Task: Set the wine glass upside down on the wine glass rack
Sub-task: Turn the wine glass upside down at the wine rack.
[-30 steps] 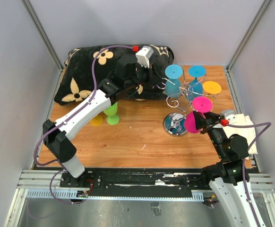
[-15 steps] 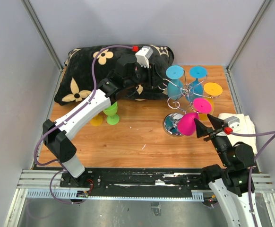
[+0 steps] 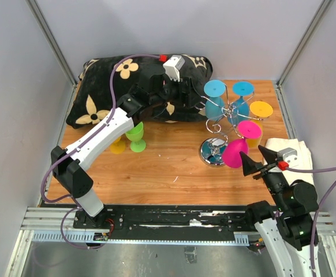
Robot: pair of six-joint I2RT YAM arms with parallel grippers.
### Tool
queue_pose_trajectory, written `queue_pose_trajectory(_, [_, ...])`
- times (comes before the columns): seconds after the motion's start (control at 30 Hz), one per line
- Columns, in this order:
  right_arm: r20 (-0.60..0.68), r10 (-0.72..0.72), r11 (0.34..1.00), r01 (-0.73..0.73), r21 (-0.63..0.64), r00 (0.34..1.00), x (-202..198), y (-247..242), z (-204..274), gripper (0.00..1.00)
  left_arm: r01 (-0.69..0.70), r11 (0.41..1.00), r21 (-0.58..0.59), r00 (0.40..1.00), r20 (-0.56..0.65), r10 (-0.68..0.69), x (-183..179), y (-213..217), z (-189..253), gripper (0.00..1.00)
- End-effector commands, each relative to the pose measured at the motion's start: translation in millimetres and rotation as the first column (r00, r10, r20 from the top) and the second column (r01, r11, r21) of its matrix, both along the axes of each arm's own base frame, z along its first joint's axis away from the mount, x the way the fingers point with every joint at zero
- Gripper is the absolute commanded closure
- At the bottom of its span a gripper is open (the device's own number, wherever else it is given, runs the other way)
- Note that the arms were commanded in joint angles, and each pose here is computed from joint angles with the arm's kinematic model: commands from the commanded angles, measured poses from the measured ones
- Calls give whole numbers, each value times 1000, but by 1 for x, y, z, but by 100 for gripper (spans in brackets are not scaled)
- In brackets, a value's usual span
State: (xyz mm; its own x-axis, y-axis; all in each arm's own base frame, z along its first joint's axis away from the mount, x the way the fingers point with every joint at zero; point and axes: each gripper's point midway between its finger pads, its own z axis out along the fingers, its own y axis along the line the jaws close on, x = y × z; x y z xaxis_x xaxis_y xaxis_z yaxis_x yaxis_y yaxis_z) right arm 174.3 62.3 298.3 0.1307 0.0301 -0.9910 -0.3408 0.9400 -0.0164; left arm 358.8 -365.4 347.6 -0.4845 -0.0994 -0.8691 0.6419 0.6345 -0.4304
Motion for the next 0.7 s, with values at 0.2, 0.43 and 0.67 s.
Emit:
queue_pose_trajectory(0.2, [-2,78,995,-78,-68,997,-22,7,0,17,30,996,-83,992,125,-19,-21,13,61,15])
queue_pose_trajectory(0.43, [84,199,979,-194,-67,976,-23,29,14,12,-36,996,-76,987,153,48,-33,40,71,13])
queue_pose_trajectory(0.67, [124,272,962,-270,-36,954,-10,46,16,10,-165,985,-51,968,185,171,-55,89,74,11])
